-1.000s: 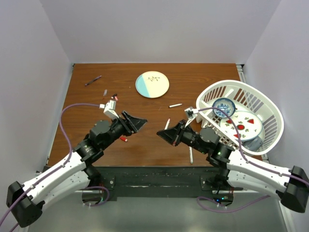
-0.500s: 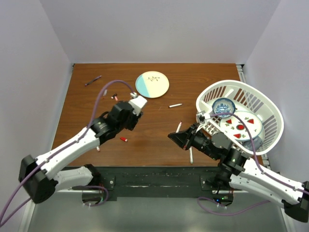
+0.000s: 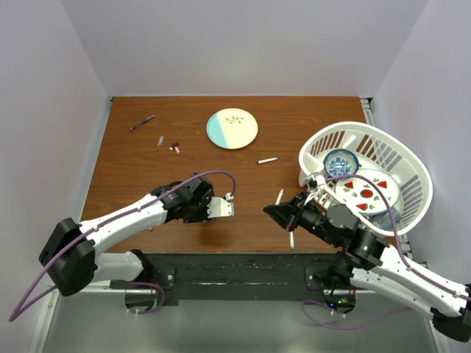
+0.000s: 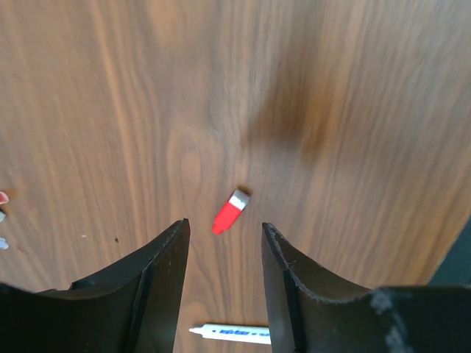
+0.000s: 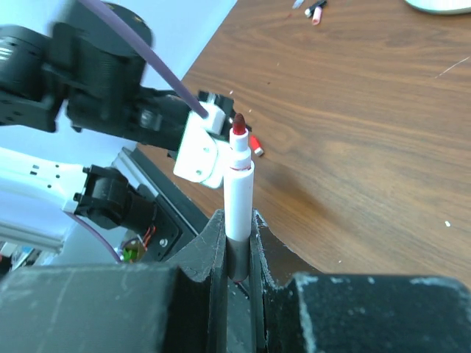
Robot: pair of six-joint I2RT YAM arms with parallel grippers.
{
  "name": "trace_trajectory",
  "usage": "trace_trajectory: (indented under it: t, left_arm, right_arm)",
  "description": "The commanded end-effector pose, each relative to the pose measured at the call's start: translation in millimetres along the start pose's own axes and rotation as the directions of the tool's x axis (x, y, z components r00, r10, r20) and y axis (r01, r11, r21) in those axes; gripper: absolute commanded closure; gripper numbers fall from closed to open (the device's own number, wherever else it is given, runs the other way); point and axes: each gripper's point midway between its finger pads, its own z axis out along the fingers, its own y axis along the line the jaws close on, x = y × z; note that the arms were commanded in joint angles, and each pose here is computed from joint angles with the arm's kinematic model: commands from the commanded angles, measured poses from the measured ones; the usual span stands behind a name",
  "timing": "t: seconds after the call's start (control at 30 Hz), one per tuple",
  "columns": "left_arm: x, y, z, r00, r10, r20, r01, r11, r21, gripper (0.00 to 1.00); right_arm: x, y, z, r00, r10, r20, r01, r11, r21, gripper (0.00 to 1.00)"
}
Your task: Insert the pens into the pen caps
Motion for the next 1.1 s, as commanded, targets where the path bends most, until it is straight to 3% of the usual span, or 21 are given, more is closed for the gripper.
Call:
trace_trajectory:
  t: [0.0, 0.87, 1.07]
  left_arm:
    - [16.8, -0.5, 12.8, 0.997, 0.080, -0.015, -0.078, 0.994, 0.078, 0.52]
    - [44.2, 8.4, 50.7, 0.990, 0.063, -0.122, -0.039, 0.980, 0.194, 0.59]
    - [40.6, 1.1, 50.7, 0.993, 0.038, -0.111, -0.011, 0.972, 0.233, 0.71]
  right_arm:
    - [-18.9, 2.6, -5.6, 0.998, -0.014, 0.053, 0.013, 1.000, 0.016, 1.00]
    - [-42.2, 1.0, -29.9, 0.991, -0.053, 0.125, 0.048, 0.998, 0.044, 1.00]
    - [-46.6, 0.7, -33.7, 0.989, -0.063, 0.137, 0.056, 0.997, 0.051, 1.00]
